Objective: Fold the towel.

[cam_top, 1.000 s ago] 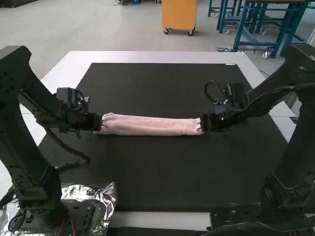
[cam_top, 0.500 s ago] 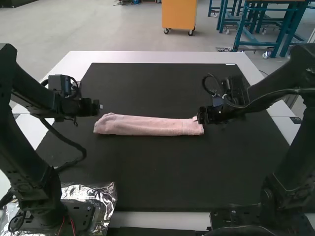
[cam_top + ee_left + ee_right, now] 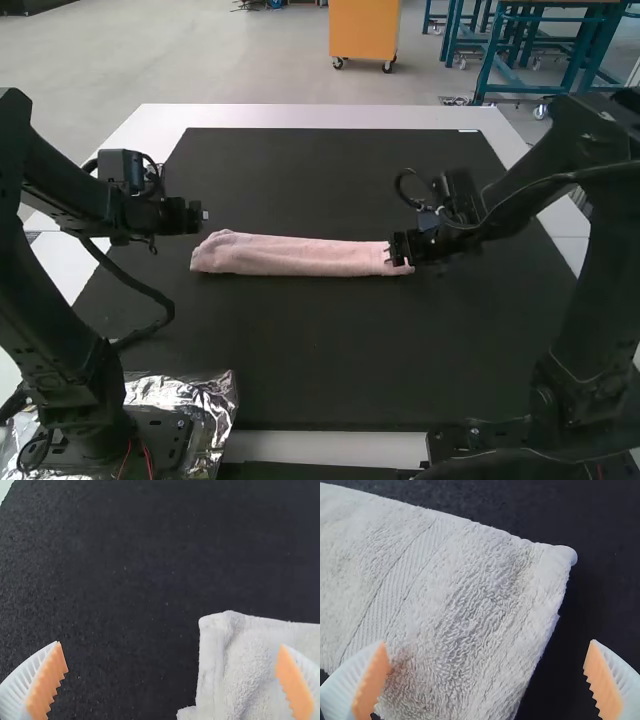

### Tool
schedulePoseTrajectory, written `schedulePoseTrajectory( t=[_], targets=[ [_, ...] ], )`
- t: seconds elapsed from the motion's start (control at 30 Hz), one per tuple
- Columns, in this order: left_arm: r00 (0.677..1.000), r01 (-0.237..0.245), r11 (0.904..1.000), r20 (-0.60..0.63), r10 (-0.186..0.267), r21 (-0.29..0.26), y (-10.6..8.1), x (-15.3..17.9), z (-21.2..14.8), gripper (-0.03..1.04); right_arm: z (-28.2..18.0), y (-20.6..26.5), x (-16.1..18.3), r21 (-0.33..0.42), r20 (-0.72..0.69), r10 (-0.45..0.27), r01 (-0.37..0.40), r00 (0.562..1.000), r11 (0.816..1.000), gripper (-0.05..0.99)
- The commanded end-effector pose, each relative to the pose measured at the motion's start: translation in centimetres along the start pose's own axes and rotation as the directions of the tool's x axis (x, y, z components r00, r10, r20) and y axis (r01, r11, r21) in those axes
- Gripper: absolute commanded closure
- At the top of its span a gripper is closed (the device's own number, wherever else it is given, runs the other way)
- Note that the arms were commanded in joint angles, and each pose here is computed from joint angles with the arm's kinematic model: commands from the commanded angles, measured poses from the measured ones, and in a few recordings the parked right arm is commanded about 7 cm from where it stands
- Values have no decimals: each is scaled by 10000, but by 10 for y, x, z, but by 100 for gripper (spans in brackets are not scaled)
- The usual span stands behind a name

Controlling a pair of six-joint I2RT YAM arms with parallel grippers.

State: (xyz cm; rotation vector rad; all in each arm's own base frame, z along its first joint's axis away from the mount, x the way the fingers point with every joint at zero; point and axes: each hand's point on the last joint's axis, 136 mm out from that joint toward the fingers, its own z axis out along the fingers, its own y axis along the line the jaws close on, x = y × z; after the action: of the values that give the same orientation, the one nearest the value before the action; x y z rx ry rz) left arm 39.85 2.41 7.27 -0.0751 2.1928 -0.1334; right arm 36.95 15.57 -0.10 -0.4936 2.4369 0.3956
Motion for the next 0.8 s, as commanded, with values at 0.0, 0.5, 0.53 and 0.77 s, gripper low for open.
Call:
schedulePoseTrajectory(
  t=[0.0, 0.5, 0.53, 0.77],
  targets=[
    [9980, -59, 10000, 634, 58, 23, -2, -25, -8, 4, 9, 2, 2, 91, -109, -60, 61, 9999, 9999, 6],
    [9957, -338, 9994, 859, 337, 4, -2, -32, -8, 4, -11, -15, -17, -125, 531, 377, -371, 9979, 9992, 96],
    [9953, -362, 9993, 904, 360, 2, -2, -34, -8, 4, -22, -20, -24, -39, 757, 503, -502, 9959, 9987, 96],
    [9915, -469, 9989, 1209, 477, -94, 0, -47, -10, 4, -67, -6, -64, -655, 1696, 546, -440, 9840, 9969, 96]
  ],
)
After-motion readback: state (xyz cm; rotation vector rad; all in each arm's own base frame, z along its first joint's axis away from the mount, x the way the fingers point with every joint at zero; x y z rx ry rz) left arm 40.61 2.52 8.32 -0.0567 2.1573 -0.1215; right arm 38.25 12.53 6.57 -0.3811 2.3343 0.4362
